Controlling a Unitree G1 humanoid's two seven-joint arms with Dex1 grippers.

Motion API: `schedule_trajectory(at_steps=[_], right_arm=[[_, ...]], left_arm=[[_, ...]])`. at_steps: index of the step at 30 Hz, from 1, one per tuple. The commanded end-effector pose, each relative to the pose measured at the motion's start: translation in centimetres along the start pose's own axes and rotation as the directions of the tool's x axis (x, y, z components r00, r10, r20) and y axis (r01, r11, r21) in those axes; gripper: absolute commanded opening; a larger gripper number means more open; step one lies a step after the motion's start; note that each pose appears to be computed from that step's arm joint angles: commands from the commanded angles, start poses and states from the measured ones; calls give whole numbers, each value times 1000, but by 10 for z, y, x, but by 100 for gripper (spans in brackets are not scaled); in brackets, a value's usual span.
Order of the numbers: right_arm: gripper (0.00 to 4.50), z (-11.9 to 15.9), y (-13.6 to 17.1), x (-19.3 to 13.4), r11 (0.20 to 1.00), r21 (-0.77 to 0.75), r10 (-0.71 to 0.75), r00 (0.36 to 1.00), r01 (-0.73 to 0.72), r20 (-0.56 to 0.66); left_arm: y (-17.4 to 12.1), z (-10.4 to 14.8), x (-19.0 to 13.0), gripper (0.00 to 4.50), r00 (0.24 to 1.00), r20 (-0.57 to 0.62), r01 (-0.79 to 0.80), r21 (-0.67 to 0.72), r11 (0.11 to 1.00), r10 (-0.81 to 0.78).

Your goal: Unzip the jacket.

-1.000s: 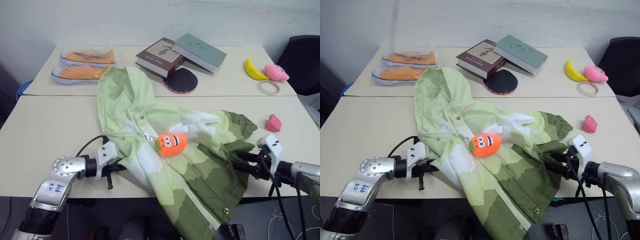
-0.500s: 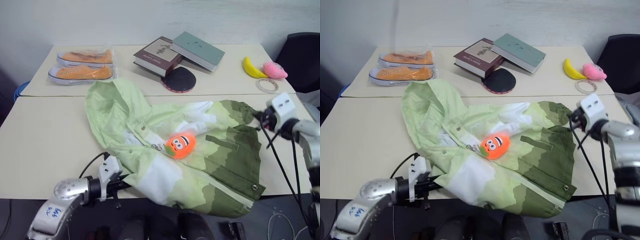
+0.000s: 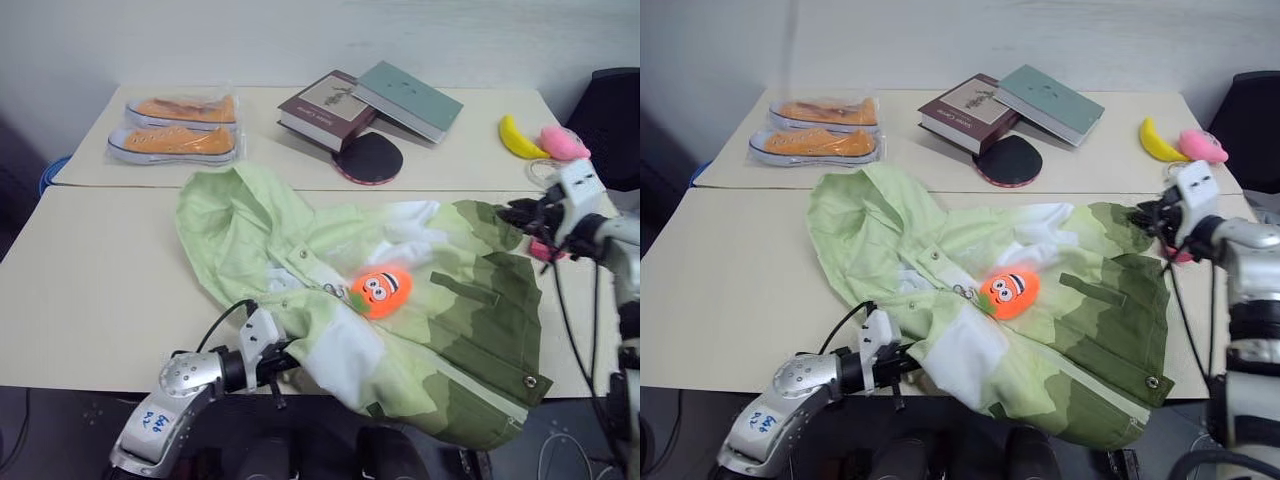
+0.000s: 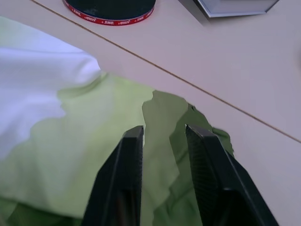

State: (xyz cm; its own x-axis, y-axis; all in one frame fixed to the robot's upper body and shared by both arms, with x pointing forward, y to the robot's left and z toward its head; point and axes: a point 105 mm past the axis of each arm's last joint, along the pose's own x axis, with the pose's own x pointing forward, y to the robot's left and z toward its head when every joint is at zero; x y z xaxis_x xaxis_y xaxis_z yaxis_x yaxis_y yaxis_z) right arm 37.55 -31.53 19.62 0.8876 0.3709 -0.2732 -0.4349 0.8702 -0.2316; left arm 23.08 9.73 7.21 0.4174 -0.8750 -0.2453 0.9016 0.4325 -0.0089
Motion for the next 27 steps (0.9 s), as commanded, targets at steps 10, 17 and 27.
schedule_trajectory(at_steps=[10,17,27], right_arm=[[447,-41,39,-27,980,153,158,965,-128,-209],[430,-69,53,4,972,134,221,943,-192,-250],[131,-38,45,30,957,-207,162,968,-201,-193]], left_arm=[[15,11,-18,0,1000,-10,10,98,995,-9],[15,14,-14,0,999,-18,39,105,994,-38],[15,15,-18,0,1000,-22,21,70,997,-20]])
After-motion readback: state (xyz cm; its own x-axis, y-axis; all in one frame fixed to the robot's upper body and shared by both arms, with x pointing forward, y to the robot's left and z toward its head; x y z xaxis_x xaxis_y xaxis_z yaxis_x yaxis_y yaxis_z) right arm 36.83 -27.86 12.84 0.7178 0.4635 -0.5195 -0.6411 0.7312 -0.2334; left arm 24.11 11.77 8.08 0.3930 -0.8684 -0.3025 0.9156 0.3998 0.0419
